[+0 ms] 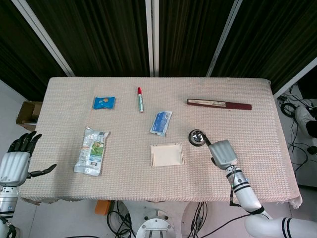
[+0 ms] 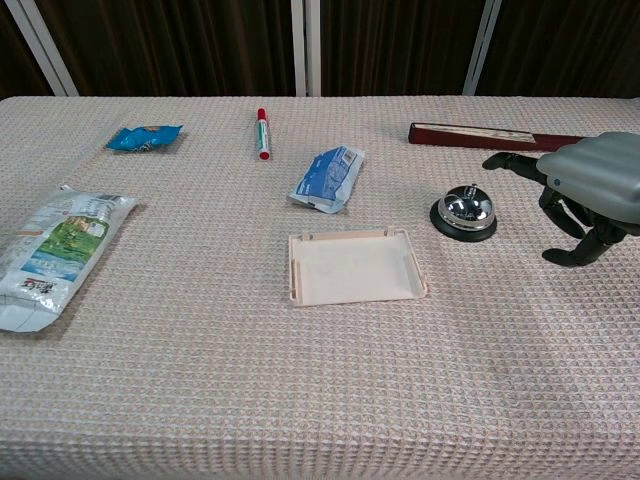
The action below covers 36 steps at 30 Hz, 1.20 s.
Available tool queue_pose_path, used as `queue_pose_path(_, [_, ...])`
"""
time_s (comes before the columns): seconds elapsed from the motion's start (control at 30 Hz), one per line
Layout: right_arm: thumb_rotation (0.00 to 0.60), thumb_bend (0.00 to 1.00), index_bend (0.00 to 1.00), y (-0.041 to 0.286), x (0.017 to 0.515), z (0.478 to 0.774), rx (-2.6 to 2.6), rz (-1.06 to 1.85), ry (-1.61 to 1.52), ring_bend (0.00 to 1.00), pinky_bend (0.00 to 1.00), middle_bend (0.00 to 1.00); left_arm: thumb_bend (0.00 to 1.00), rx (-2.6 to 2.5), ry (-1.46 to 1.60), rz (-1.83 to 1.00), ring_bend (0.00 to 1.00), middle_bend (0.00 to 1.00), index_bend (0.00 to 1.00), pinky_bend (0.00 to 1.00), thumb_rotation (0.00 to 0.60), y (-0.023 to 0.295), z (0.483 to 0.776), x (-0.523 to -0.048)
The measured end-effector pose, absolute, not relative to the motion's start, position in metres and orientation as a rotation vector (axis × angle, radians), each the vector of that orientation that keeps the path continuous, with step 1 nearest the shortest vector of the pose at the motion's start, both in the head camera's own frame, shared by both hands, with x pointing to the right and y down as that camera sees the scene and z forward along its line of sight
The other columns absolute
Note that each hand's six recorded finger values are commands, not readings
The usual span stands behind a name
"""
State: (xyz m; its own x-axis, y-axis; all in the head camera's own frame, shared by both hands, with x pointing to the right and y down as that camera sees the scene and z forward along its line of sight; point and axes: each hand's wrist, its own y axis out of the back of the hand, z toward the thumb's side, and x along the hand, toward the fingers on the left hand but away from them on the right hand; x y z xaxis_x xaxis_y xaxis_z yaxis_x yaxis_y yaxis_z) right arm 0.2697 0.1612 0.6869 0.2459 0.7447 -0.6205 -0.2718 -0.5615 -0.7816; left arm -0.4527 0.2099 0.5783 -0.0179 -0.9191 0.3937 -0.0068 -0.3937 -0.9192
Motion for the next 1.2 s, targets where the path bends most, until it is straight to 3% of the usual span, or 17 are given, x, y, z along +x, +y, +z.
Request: queue_pose_path(1.2, [0.600, 0.18, 0.00, 0.157, 0.264, 0.704, -1.653, 1.502, -0.405, 0.65, 0.74, 0.72, 0.02, -1.503, 0.998, -1.521, 0.07, 0.08, 0.11, 0.17, 0.266, 0.206, 0.580, -0.455])
